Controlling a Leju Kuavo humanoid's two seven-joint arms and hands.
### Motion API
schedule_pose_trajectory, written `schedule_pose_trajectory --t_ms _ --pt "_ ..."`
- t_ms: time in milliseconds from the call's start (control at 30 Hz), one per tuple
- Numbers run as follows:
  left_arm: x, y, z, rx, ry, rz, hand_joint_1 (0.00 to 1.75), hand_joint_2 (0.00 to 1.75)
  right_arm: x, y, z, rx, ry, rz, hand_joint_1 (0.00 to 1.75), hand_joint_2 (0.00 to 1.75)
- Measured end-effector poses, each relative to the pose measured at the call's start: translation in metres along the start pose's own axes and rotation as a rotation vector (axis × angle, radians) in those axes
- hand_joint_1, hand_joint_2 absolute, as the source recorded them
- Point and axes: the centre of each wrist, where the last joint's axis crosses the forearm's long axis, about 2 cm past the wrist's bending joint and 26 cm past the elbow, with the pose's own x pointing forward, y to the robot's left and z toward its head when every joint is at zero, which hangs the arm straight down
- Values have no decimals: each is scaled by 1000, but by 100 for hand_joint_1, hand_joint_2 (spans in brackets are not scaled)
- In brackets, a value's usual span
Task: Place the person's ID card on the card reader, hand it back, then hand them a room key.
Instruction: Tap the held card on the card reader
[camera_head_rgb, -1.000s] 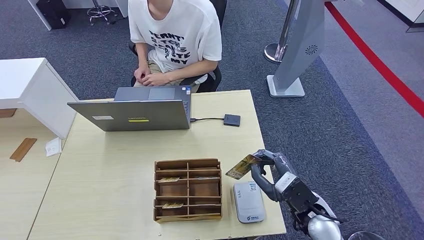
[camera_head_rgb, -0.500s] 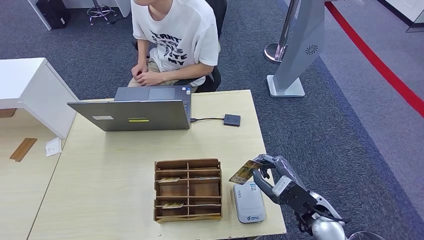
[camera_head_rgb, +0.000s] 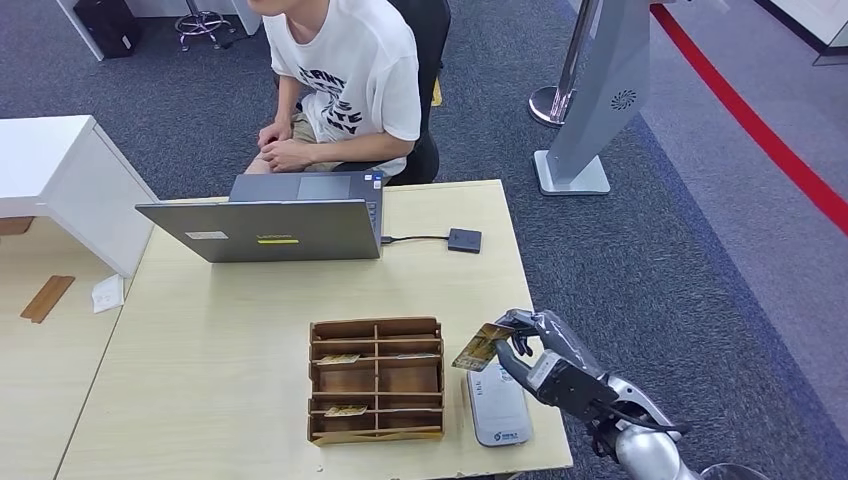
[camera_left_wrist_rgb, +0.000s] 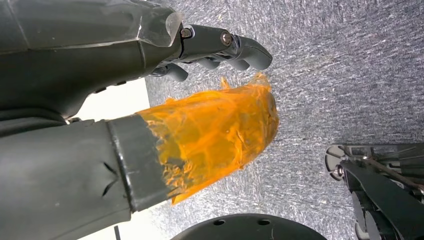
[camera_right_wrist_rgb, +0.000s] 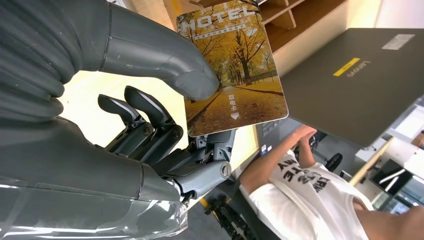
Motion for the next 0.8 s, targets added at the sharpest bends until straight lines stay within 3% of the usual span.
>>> schedule_pose_trajectory --t_ms 333,800 --pt "0 0 0 2 3 -5 0 0 -17 -5 10 94 131 158 175 175" --pt "0 1 0 1 4 -6 0 0 -29 -14 17 226 194 244 175 175"
